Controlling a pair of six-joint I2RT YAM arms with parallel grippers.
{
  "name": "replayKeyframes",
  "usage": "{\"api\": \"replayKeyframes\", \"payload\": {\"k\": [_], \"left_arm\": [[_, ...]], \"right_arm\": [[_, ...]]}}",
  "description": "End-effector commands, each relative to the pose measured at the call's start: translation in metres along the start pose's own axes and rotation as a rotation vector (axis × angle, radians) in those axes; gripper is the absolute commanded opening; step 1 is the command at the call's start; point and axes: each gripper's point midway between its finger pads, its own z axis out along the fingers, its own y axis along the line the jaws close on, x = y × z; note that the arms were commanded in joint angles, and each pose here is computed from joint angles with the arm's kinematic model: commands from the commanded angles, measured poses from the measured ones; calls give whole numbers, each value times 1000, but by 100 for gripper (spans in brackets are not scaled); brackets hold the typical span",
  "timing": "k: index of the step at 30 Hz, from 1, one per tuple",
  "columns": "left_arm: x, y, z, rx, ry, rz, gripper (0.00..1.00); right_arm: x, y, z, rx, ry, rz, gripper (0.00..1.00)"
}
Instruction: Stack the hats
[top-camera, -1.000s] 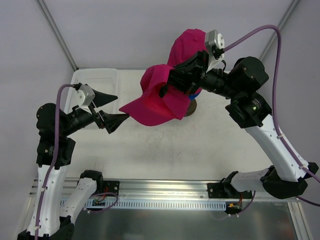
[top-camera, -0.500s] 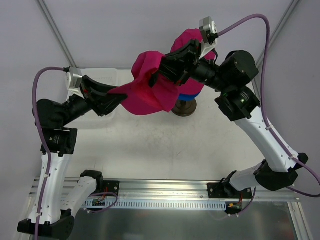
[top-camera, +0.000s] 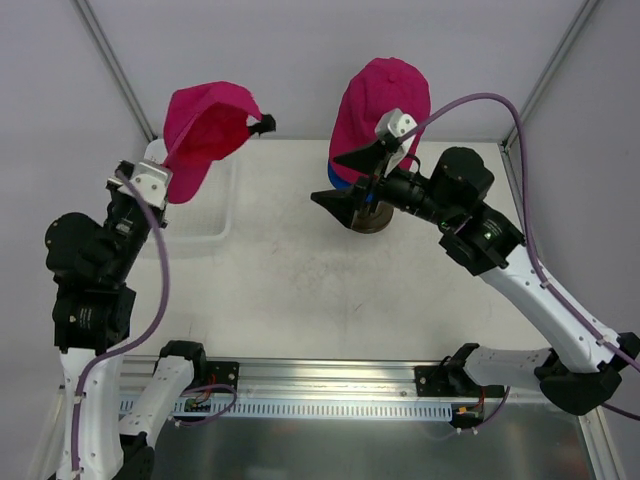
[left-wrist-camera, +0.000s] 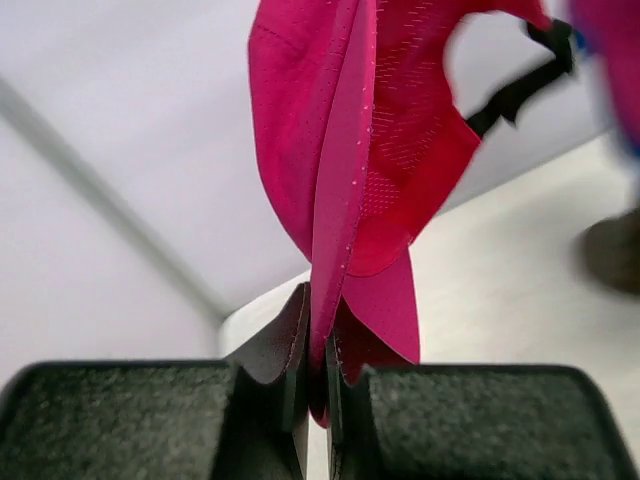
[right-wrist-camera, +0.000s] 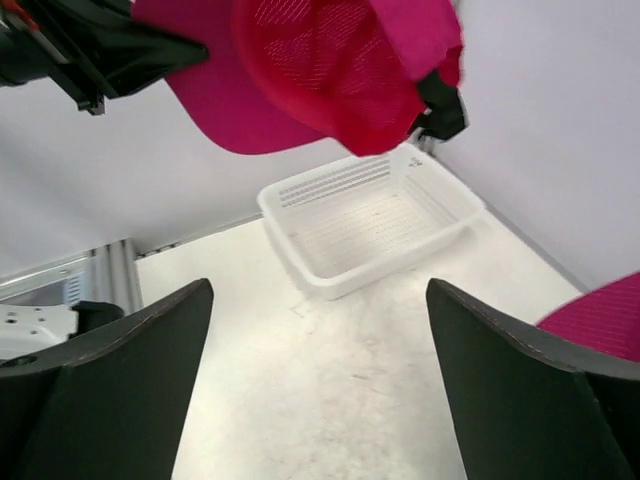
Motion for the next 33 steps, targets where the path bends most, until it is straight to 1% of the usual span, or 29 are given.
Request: {"api": "replayKeyframes", "payload": {"k": [1,3,4,5,6,7,9,10,11,13,14,15,16,17,20,23,27,31,33], "left_arm": [[57,55,-11,-166,307,470,0],[82,55,-10,-104,443,519,0],[89,57,-12,-83,503,533,0],[90,60,-7,-52,553,549,0],[104,52,-16,9,630,531,0],[95,45,-16,48,605,504,0],[94,21,-20,180,587,458,0],[100,6,-31,263,616,424,0],[91,-13,-32,353,560,380,0],[87,-37,-41,464,523,323,0],[82,-49,-45,492,492,261,0],[73,-72,-47,591,418,195,0],[73,-85,-51,649,398,160,1],[78,-96,-52,692,410,101,3],[88,-115,-54,776,466,41,1],[88,-133,-58,852,470,14,2],[86,-145,-57,899,501,-29,2],[79,-151,-53,930,505,-78,5],[76,-154,-53,953,502,-92,6]], "right_arm": [[-29,-15,-22,101,-66,-160,93],[-31,-12,-18,84,-68,-148,93],[-37,-10,-17,72,-79,-145,93],[-33,-9,-10,55,-65,-124,93],[-31,-9,-6,46,-57,-113,93],[-38,-7,-3,39,-66,-112,92],[-30,-8,9,23,-41,-103,92],[-30,-7,14,11,-39,-105,91],[-37,-4,17,-6,-51,-118,91],[-27,3,32,-84,-22,-140,89],[-24,10,35,-134,-11,-148,89],[-17,24,39,-235,16,-143,88],[-14,28,41,-268,29,-132,88],[-11,36,42,-313,39,-113,88],[-1,38,48,-337,68,-64,88],[8,38,56,-341,91,-29,89],[17,48,59,-399,117,21,88],[29,64,54,-479,148,56,88],[38,73,47,-532,191,92,88]]}}
